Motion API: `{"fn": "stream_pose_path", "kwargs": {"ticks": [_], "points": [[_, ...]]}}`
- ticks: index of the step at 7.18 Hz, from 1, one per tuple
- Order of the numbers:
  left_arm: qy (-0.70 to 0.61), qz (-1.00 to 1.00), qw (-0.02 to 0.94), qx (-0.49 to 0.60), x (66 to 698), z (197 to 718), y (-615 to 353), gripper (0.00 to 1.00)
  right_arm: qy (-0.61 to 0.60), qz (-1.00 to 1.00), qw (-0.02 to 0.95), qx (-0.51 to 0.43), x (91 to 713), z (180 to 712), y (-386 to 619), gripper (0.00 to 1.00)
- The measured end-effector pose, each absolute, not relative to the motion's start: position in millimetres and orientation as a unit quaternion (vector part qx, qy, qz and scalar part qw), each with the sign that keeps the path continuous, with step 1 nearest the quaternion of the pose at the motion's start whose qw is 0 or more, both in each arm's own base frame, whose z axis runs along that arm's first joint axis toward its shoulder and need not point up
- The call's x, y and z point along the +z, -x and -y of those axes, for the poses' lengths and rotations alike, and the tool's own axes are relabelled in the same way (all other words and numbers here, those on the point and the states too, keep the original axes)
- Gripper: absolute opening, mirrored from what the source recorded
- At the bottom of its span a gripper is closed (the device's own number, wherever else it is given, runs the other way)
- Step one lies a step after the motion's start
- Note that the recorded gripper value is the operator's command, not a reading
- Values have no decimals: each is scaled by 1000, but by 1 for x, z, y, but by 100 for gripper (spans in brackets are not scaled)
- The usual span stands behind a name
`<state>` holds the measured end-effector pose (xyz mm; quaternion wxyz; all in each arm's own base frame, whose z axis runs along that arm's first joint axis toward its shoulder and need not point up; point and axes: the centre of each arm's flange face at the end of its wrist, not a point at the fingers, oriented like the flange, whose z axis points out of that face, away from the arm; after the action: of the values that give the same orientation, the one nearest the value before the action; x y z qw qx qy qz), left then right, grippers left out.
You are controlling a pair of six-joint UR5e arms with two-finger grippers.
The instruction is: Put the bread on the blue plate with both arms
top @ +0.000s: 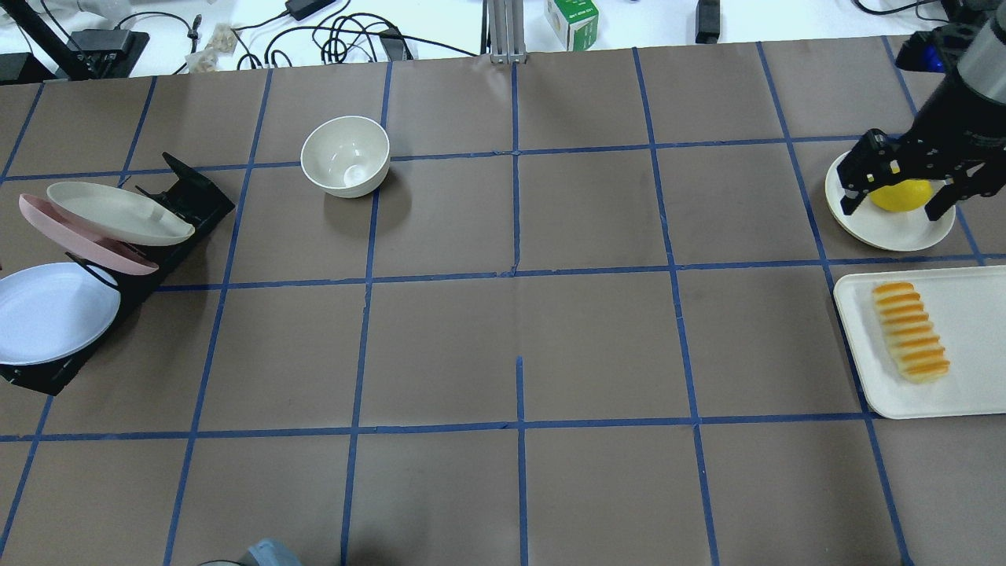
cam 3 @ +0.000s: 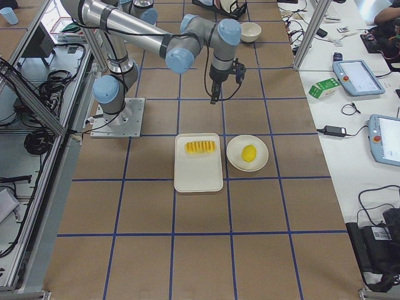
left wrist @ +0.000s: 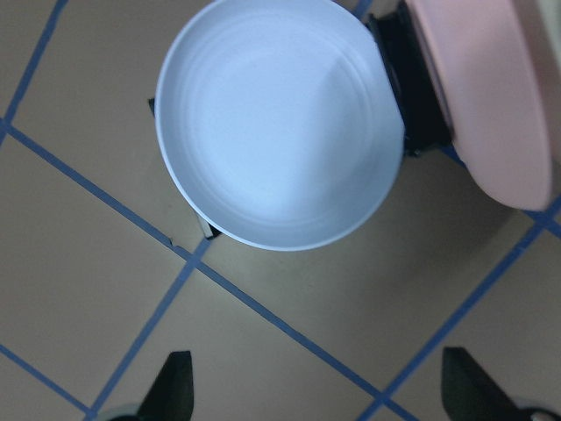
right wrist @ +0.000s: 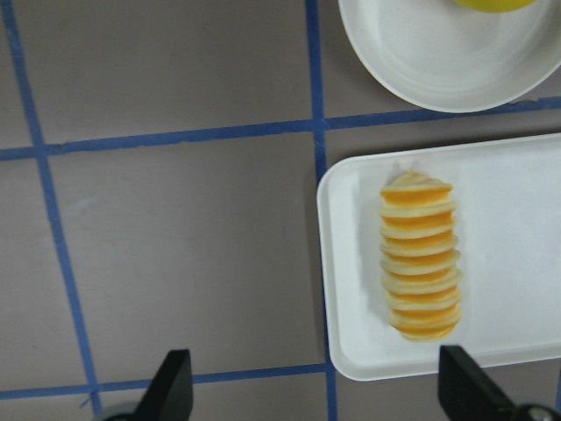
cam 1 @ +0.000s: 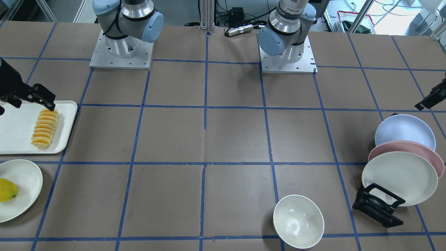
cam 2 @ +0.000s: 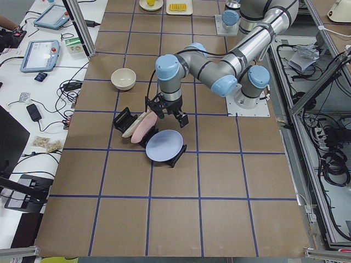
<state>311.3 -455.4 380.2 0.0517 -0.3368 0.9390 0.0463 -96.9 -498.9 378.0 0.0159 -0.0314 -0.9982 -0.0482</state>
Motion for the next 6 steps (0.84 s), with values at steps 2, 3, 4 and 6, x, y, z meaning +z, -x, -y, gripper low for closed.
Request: {"fn": "stream_pose_path", "kwargs": {"ticks": [2, 3, 4, 6], "points": [[348, -934, 48, 66, 336, 453, -343, 100, 19, 999, 28, -36, 320, 474, 143, 100], [344, -934, 66, 68, 320, 455, -354, 100, 23, 999, 34, -28, 292, 464, 154, 100], [335, -936, 90, 61, 307, 459, -367, 97, 27, 999, 40, -26, 266, 461, 160, 100], [325, -938, 106, 61, 284, 466, -379, 82, 32, 998, 42, -42, 227, 463, 169, 100]]}}
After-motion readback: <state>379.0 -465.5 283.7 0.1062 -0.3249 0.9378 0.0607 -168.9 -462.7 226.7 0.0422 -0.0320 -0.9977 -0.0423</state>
